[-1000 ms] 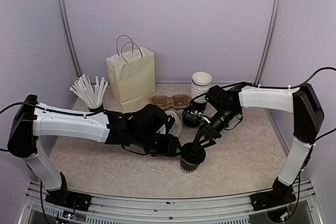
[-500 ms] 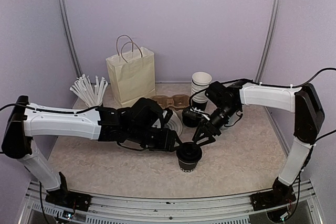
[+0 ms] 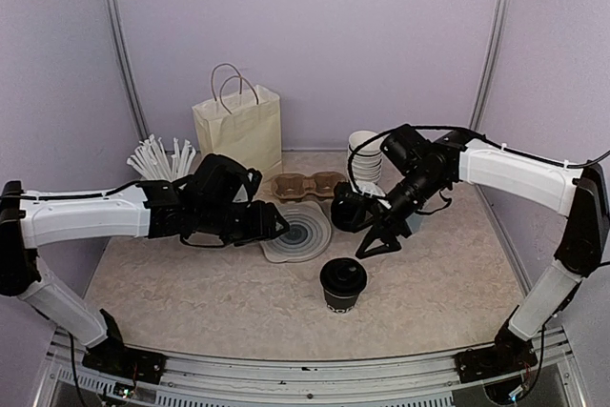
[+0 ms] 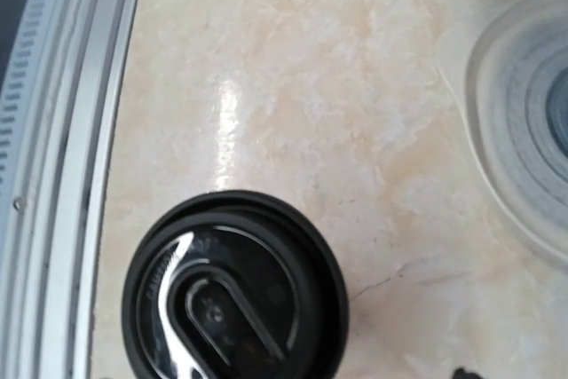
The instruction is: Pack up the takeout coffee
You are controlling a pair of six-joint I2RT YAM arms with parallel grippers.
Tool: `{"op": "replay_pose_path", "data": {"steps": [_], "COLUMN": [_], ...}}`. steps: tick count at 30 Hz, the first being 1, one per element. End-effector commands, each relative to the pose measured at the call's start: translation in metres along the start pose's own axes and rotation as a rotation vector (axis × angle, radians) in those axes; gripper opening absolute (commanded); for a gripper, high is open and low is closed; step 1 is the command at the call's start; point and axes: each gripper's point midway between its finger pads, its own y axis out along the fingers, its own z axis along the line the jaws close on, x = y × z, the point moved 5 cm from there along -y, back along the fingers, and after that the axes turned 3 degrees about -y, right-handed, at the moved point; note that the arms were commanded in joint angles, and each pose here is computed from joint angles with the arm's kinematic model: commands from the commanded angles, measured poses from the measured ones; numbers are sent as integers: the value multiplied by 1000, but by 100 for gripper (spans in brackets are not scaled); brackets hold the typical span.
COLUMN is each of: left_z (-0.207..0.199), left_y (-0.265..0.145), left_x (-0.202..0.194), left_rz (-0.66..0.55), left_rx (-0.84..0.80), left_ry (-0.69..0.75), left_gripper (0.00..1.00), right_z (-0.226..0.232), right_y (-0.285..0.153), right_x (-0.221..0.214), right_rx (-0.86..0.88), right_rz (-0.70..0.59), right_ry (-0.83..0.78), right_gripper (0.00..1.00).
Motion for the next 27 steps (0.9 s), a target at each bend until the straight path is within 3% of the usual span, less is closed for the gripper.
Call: {"op": "replay_pose_path", "data": {"steps": [1, 7, 13, 18, 27], "left_z": [-8, -31, -53, -59, -48], "left_y": [-4, 12, 23, 35, 44], "left_x": [4, -28, -69, -82, -83], "left_rz": [-21, 168, 311, 334, 329], "left_rx": [-62, -210, -352, -361, -329], "left_ry": [4, -8, -84, -86, -124], "left_gripper": [59, 58, 50, 46, 38], "right_z": [6, -2, 0, 17, 7], "right_y": [10, 10, -8, 8, 11], "right_x": [4, -4, -32, -48, -26], "right_rx": [-47, -116, -32, 151, 102], "right_rz": [63, 98, 5, -53, -31], "right_ry": [-99, 16, 252, 362, 288], "right_gripper": [80, 76, 68, 68, 72]}}
